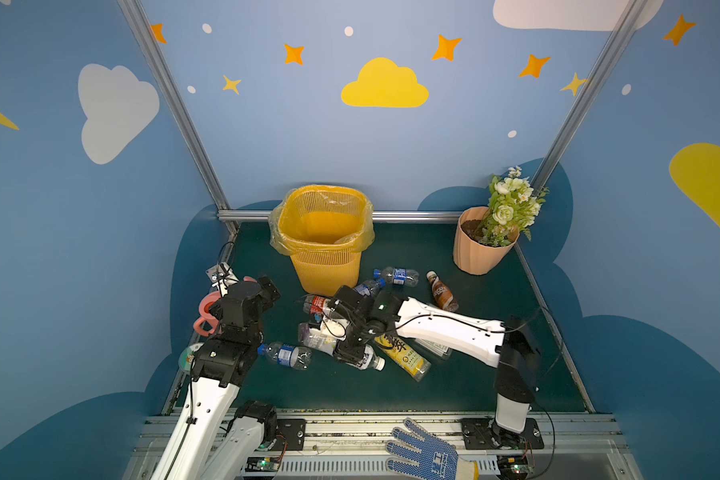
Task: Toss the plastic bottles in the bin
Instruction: 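Grasp the clear flower-print bottle with the right gripper and lift, then swing the held bottle over the bin and open the right gripper, then withdraw the right gripper while the left reaches toward the blue-capped bottle, then grasp the blue-capped water bottle with the left gripper and lift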
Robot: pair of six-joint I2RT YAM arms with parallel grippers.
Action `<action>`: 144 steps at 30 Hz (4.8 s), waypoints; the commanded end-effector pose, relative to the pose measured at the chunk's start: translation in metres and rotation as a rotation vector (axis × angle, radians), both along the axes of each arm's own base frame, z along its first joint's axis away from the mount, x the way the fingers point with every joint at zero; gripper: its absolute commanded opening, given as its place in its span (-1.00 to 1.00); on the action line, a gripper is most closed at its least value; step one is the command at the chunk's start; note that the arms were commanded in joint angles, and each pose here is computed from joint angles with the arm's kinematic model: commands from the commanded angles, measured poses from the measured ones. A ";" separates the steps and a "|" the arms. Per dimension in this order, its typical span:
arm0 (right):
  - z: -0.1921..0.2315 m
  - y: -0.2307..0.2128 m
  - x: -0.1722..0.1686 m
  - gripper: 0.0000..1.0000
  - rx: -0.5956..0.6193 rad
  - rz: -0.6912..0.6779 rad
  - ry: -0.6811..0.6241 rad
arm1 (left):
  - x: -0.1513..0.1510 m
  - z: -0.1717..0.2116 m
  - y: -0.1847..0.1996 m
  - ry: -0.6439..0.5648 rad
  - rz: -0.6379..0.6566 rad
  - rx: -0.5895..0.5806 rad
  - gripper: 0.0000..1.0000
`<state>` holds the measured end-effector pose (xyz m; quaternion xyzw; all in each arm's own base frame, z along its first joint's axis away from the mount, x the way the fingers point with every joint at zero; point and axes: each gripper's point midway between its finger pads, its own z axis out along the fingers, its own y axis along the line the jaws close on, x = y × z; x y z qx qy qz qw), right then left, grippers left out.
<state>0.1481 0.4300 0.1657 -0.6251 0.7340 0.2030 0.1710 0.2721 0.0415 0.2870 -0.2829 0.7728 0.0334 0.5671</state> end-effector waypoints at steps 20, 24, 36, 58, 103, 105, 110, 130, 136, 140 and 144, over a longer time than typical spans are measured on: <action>0.372 -0.099 0.083 0.15 1.112 -0.323 -0.769 | -0.005 -0.052 -0.005 0.058 0.029 -0.137 1.00; 0.412 -0.108 0.072 0.18 1.264 -0.286 -0.837 | -0.007 -0.058 -0.005 0.056 0.034 -0.158 1.00; 0.350 0.003 0.208 0.25 1.123 -0.326 -0.432 | -0.014 -0.047 0.000 0.016 0.048 -0.143 1.00; 0.389 -0.119 0.173 0.86 1.003 -0.489 -0.663 | -0.054 -0.034 0.013 0.004 0.160 -0.248 1.00; 0.059 -0.277 0.186 0.90 0.455 -1.258 -0.197 | -0.074 -0.242 -0.070 0.414 0.210 -0.607 0.86; 0.058 -0.277 0.186 0.91 0.456 -1.258 -0.192 | -0.073 -0.248 -0.071 0.441 0.207 -0.603 0.84; 0.059 -0.278 0.184 0.90 0.455 -1.263 -0.185 | -0.071 -0.263 -0.074 0.484 0.202 -0.631 0.78; 0.060 -0.276 0.183 0.90 0.476 -1.273 -0.161 | -0.076 -0.245 -0.061 0.375 0.163 -0.616 0.18; 0.059 -0.277 0.184 0.90 0.476 -1.280 -0.166 | -0.067 -0.204 -0.052 0.279 0.133 -0.555 0.09; 0.059 -0.277 0.184 0.90 0.471 -1.280 -0.162 | -0.053 -0.150 -0.043 0.187 0.081 -0.424 0.08; 0.058 -0.279 0.184 0.90 0.467 -1.289 -0.170 | -0.035 -0.069 -0.032 0.047 0.022 -0.235 0.04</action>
